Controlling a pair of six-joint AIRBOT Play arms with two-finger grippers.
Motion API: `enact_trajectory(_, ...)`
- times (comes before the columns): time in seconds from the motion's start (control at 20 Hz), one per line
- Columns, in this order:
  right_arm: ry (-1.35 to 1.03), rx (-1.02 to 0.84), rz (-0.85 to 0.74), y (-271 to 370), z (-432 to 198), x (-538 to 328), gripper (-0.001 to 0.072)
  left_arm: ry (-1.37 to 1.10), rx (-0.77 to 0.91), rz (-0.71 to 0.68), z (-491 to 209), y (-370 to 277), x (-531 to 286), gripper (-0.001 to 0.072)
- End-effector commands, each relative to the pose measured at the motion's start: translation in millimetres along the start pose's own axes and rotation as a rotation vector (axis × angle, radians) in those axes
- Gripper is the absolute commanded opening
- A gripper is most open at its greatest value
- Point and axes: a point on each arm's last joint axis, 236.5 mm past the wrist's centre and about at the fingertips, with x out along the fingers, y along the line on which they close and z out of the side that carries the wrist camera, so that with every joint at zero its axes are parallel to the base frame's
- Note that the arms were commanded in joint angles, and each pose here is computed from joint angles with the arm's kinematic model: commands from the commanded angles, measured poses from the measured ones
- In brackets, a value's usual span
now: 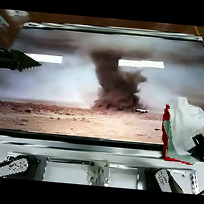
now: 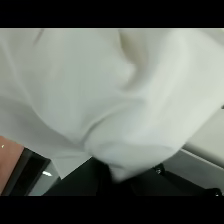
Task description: Fold the shirts.
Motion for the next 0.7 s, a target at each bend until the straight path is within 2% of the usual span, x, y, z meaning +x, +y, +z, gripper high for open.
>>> enact_trajectory(0.0,-0.013,0.03,-0.022,-6.9,0.9,16.0,0.0484,-0.001,0.001,0.0,0.2,-0.3,-0.4,0.0042)
enact_trajectory(0.05,-0.018,0.025,-0.022,-6.8,2.0,16.0,0.0638,-0.001,0.001,0.0,0.2,-0.3,-0.4,0.0042)
enact_trajectory(0.25,-0.041,-0.057,-0.047,-10.6,7.3,-12.2,0.0637,-0.008,0.001,0.005,2.0,0.7,-0.4,0.0042)
enact_trajectory(0.35,-0.236,-0.068,0.013,7.7,46.3,-62.5,0.0635,-0.038,0.002,0.028,9.1,5.9,-0.4,0.0041)
enact_trajectory(0.4,-0.374,-0.079,0.096,29.3,70.1,-96.7,0.0634,-0.053,0.012,0.074,13.3,15.1,0.9,0.004)
enact_trajectory(0.45,-0.53,-0.093,0.215,59.6,93.4,-138.1,0.0632,-0.048,0.008,0.169,13.4,33.6,2.6,0.0039)
enact_trajectory(0.55,-0.746,-0.182,0.409,122.1,110.0,-204.5,0.0514,0.037,-0.013,0.475,-1.8,88.6,-2.2,0.0039)
enact_trajectory(0.65,-0.779,-0.375,0.451,181.3,88.8,-213.0,0.0504,0.211,0.036,0.724,-30.8,120.2,-8.7,0.004)
